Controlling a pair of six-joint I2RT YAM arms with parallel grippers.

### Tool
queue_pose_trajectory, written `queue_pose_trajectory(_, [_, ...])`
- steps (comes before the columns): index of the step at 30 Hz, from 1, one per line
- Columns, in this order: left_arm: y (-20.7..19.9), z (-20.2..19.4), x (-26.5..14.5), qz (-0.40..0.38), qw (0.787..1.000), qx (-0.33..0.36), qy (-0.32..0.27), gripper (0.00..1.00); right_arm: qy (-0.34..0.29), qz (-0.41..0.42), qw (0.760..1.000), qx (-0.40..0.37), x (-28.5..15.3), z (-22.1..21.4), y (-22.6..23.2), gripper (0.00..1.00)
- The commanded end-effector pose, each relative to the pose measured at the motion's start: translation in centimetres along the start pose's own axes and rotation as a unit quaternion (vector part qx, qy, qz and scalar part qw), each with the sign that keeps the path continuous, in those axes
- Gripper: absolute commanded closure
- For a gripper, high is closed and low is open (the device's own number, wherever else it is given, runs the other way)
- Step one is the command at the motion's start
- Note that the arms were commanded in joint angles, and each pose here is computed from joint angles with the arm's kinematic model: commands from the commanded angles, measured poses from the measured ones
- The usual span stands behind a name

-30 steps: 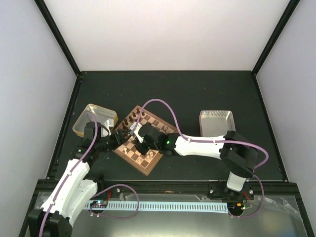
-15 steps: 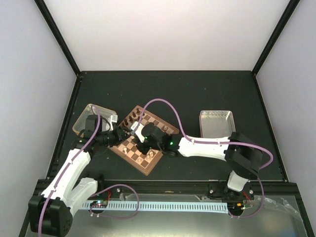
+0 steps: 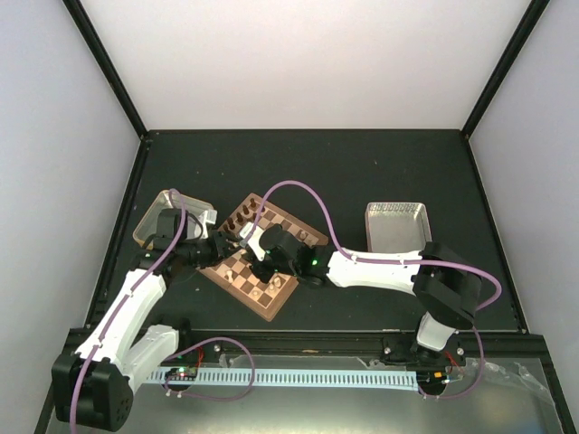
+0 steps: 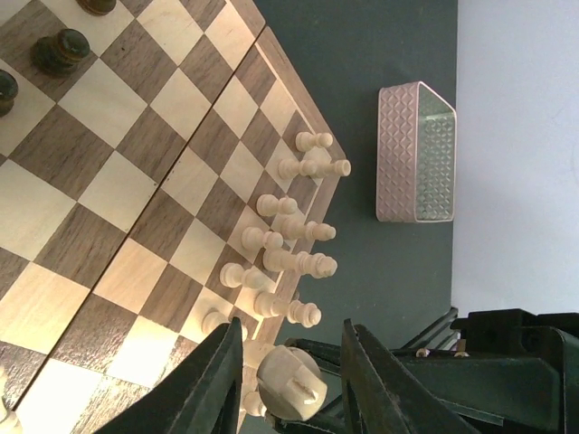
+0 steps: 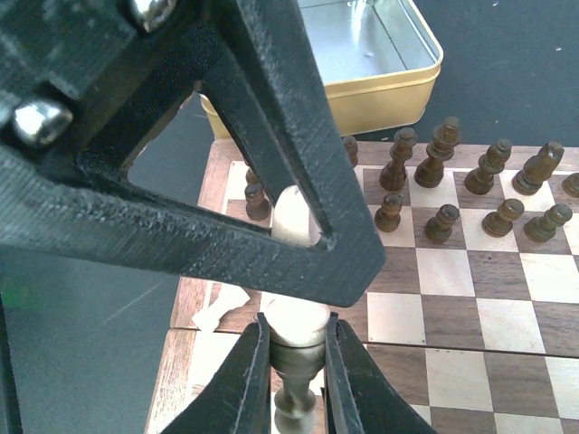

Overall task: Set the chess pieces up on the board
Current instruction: Pick up the chess piece from the chessboard.

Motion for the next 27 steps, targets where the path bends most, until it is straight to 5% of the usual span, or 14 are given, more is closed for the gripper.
queue_pose_trajectory(1, [-1.15,0.58,-0.7,-0.003,1.0,0.021,-0.007,0.67,-0.024,-0.005,1.0,-0.008,-0.75,1.03,-0.23,0.96])
queue_pose_trajectory(13, [-1.21,0.73,-1.07,0.008,0.999,0.027,-0.022,0.75,-0.016,-0.004,1.0,-0.01,-0.61,0.54,-0.2,0.96])
queue_pose_trajectory(21, [-1.33,0.88,-1.15,0.011,0.999,0.033,-0.023,0.68,-0.011,-0.002,1.0,-0.012,-0.53,0.25,-0.15,0.96])
queue_pose_trajectory(27, [-1.21,0.86,-1.06,0.013,0.999,0.034,-0.02,0.77,-0.01,-0.001,1.0,-0.014,-0.61,0.25,-0.15,0.96])
Point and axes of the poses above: each gripper's point midway between its finger pads, its own x axis out along the fingers, its own y axis along the line the jaws close on, z = x × y, the point moved 8 cm from there along -x, back along the fingers, and after that the axes turned 7 degrees about -x, right-handed, at the moved point
